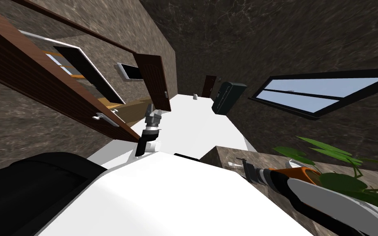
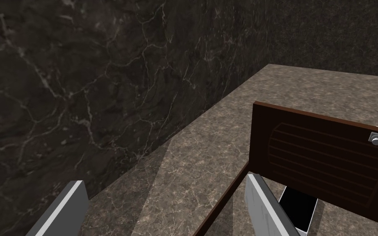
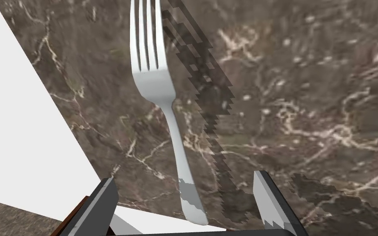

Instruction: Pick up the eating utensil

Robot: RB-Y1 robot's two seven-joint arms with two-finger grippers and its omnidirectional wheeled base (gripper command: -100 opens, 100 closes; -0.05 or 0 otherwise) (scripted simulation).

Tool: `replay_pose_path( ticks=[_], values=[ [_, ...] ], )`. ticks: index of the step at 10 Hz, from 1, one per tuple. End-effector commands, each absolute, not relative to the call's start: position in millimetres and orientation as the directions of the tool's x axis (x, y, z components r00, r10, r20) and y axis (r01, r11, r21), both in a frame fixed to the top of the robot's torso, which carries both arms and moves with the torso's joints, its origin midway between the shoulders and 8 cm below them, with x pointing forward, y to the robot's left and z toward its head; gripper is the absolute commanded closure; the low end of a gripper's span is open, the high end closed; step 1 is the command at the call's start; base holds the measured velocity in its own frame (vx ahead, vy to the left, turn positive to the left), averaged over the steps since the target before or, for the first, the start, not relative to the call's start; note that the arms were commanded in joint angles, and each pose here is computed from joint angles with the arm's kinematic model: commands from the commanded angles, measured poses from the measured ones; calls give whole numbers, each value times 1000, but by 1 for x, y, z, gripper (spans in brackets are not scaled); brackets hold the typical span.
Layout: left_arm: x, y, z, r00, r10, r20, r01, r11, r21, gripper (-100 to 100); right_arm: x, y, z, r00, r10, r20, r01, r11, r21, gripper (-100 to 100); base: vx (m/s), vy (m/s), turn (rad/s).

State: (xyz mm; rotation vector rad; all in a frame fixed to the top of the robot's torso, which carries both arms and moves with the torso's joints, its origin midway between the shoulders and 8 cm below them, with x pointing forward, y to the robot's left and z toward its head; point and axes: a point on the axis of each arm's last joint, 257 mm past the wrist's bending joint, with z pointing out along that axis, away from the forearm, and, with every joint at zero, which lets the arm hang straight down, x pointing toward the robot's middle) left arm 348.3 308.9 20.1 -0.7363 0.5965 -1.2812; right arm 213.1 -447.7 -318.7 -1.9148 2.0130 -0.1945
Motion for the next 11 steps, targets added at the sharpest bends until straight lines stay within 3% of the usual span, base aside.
replay_pose_path(
  ticks=[1,3,4,5,10,11],
  values=[
    [348,309,20,196,-981,6,627,121,-770,0,204,-457,-320,6,-992,-126,-944,36,-328,-100,36,-25,70],
    [348,309,20,196,-981,6,627,121,-770,0,206,-456,-319,9,-992,-128,-943,34,-330,-100,20,-16,24],
    [348,309,20,196,-981,6,627,121,-770,0,206,-456,-319,7,-992,-128,-943,36,-330,0,0,0,0],
    [348,309,20,196,-981,6,627,120,-770,0,203,-461,-328,-5,-992,-128,-943,48,-331,-100,6,16,97],
    [348,309,20,196,-981,6,627,120,-770,0,199,-467,-340,-15,-992,-127,-942,57,-332,-100,5,14,46],
    [348,309,20,196,-981,6,627,120,-770,0,199,-468,-340,-17,-992,-127,-942,59,-331,100,0,0,0]
  ],
)
